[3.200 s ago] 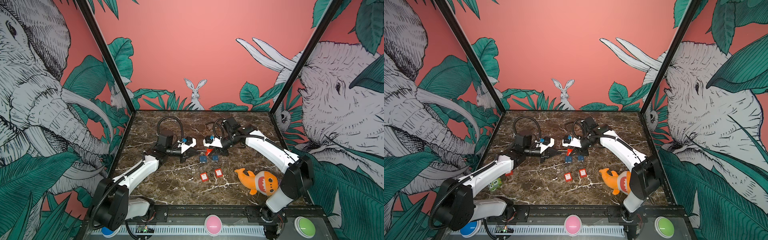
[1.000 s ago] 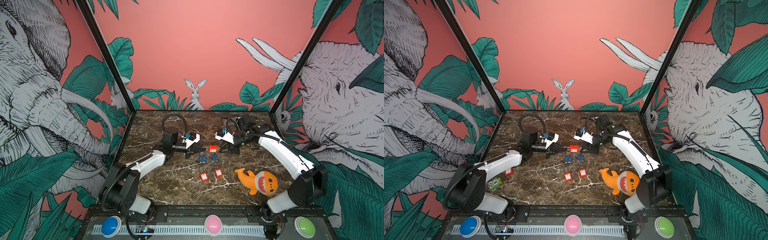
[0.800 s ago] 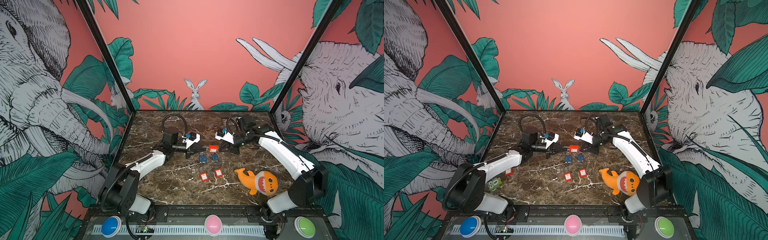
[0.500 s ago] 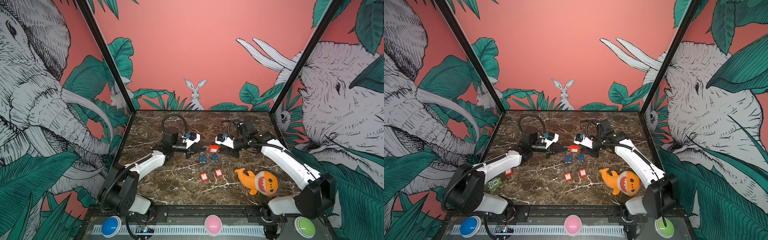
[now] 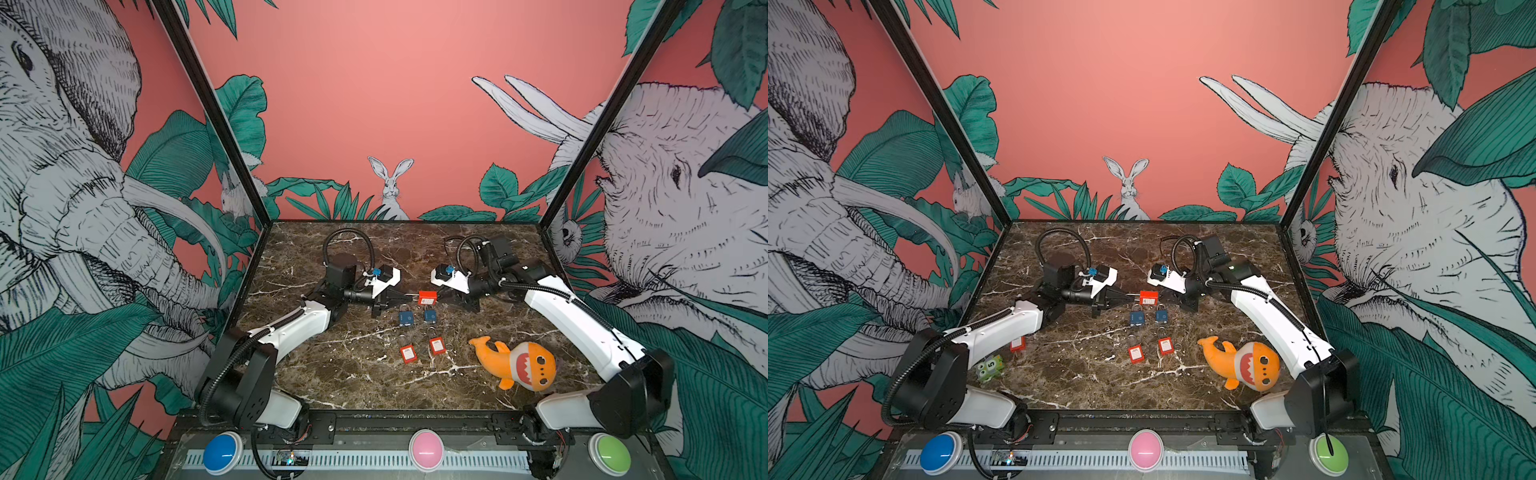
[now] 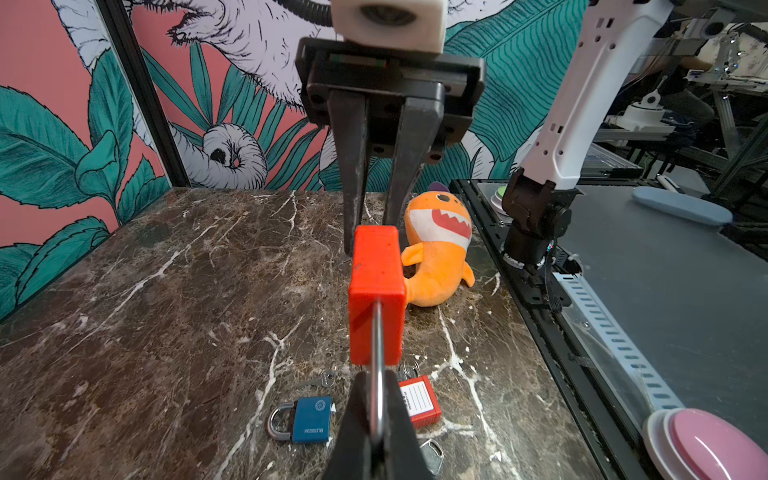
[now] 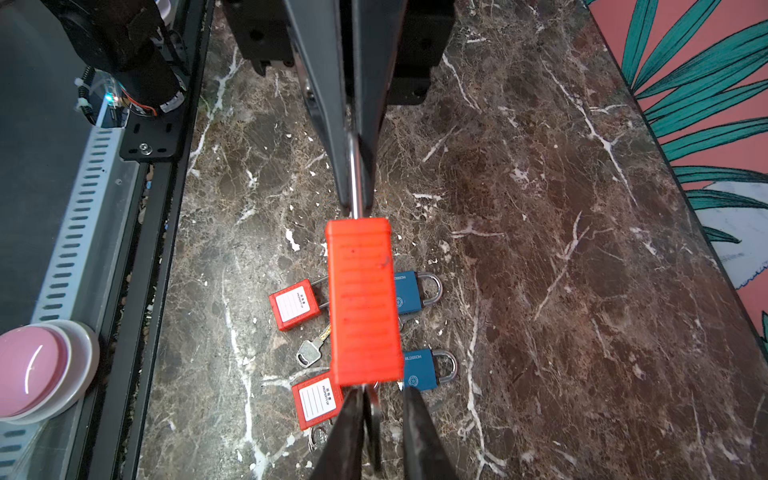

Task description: Lock with the key

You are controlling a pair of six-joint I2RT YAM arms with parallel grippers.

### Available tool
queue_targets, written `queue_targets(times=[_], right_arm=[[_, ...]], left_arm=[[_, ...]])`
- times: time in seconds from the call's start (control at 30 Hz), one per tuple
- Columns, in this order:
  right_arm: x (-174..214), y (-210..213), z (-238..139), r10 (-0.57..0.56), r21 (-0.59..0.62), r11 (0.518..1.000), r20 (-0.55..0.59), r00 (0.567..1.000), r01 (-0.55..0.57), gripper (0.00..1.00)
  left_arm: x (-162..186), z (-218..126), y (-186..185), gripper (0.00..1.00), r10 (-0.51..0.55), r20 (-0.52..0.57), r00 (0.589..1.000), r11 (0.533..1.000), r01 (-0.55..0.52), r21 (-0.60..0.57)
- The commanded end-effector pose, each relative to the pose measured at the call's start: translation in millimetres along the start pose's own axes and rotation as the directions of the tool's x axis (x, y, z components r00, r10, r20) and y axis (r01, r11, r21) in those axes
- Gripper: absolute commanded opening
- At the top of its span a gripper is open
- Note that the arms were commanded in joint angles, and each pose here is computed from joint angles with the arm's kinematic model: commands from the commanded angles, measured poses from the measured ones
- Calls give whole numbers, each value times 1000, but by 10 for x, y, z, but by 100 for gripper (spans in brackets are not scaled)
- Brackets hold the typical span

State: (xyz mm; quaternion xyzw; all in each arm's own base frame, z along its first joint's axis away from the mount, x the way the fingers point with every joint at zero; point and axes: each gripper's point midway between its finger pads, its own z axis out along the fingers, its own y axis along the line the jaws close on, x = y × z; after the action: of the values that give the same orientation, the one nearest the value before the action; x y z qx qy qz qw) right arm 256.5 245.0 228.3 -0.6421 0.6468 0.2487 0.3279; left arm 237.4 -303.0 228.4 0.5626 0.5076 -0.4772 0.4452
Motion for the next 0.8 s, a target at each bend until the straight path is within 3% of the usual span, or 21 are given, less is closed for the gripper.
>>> queue_targets(times=[0.0,0.43,0.77], right_arm=[[-64,107,7,-9,-68,998,31,999,11,14],[-60,171,-20,-24,-106,994,15,1000,26,0],[151,259,-17,-22,-112,994,-27,999,19,0]], left_arm=[[-204,-32,-112,0,80,26,996,996,-80,29],[-200,-48,-128,0,93,18,996,995,-93,27],[-124,-168,-154,0,109,-28,994,994,-109,-9]])
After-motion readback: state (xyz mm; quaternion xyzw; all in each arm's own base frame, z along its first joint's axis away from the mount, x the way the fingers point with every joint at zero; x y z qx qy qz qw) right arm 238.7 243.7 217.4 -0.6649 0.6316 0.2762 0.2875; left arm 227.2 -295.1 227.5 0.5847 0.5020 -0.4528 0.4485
